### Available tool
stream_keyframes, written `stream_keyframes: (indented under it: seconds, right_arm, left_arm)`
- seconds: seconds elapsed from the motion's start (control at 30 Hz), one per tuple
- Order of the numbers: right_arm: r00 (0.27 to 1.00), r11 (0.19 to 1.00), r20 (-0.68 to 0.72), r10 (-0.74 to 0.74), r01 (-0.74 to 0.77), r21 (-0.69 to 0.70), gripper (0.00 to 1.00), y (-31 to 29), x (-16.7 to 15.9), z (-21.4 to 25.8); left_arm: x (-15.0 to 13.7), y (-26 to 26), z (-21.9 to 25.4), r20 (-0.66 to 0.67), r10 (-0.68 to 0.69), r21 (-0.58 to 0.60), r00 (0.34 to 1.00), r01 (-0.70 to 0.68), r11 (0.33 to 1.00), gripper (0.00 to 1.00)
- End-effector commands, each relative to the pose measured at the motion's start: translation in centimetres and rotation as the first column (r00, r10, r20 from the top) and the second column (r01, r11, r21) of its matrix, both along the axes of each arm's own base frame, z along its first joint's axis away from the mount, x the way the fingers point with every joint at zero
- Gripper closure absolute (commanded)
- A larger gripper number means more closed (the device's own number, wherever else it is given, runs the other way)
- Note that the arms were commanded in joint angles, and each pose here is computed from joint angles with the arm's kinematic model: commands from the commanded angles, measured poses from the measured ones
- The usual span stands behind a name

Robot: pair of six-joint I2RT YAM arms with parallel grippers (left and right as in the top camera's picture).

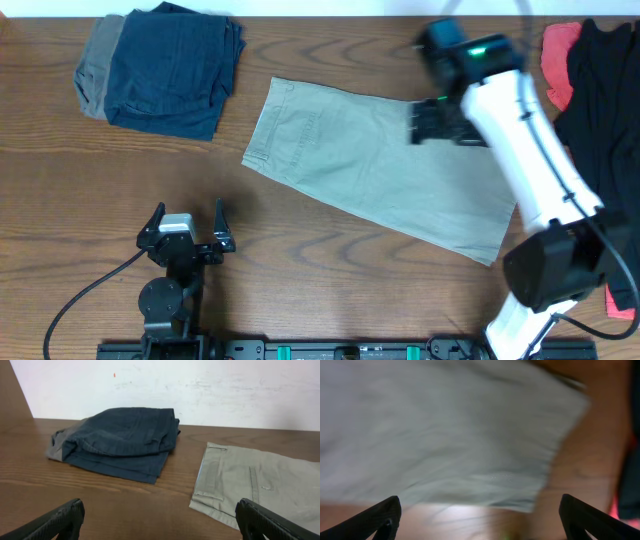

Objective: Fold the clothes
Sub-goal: 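Drag the khaki shorts with the right gripper onto the table center, then grasp the right edge of the shorts and pull to straighten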

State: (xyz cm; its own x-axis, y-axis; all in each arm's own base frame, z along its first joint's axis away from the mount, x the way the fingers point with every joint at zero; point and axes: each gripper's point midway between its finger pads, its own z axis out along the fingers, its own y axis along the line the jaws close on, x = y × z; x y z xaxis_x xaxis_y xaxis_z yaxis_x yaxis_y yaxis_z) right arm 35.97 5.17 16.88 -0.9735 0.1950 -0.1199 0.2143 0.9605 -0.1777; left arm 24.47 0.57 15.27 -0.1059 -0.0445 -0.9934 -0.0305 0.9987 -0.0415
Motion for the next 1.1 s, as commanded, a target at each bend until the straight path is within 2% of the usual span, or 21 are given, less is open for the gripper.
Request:
stream_keyframes:
  seconds: [0.0,0.07,0.2,0.4,0.53,0.7,0.83,1.0,1.07]
  right_arm:
    - [0.983,0.983,-0.017,-0.181,0.180,-0.043,0.01,-6.2,-0.3,-1.3]
    - [0.962,0.963,-0.044,-0.270,0.271,-0.003,0.01,-8.9,-0.8,-2.8]
    - [0.933,0.931,-0.095,-0.348,0.356,0.080,0.01,-12.3,-1.9,-6.1]
    - [0.937,0.905,-0.132,-0.323,0.346,0.246,0.01,-13.7,-3.1,-10.5]
    - [0.932,0.884,-0.134,-0.336,0.361,0.296,0.01,-13.5,-3.6,-12.5]
    - [0.933,0.884,-0.131,-0.335,0.359,0.298,0.09,-13.2,-4.5,-15.1]
    - [0.934,0.879,-0.127,-0.334,0.357,0.316,0.22,-12.7,-5.0,-16.7]
    - [0.936,0.873,-0.118,-0.331,0.352,0.338,0.31,-12.2,-5.3,-17.8]
    - [0.936,0.873,-0.114,-0.332,0.351,0.338,0.42,-12.1,-5.4,-18.2]
  left_arm:
    - [-0.1,0.1,-1.6,-0.047,0.007,0.007,0.999,-0.007,1.000,0.03]
    - [-0.1,0.1,-1.6,-0.047,0.007,0.007,0.999,-0.007,1.000,0.02]
    - [-0.1,0.1,-1.6,-0.048,0.007,0.007,0.999,-0.007,1.000,0.02]
    - [-0.1,0.1,-1.6,-0.047,0.007,0.007,0.999,-0.007,1.000,0.02]
    - [-0.1,0.1,-1.6,-0.047,0.007,0.007,0.999,-0.007,1.000,0.02]
    - [-0.1,0.1,-1.6,-0.047,0.007,0.007,0.999,-0.007,1.000,0.02]
    - [-0.1,0.1,-1.6,-0.047,0.007,0.007,0.999,-0.007,1.000,0.02]
    - [-0.1,0.1,-1.6,-0.047,0.007,0.007,0.999,-0.007,1.000,0.02]
    - [-0.1,0.1,-1.6,-0.047,0.007,0.007,0.999,-0.007,1.000,0.02]
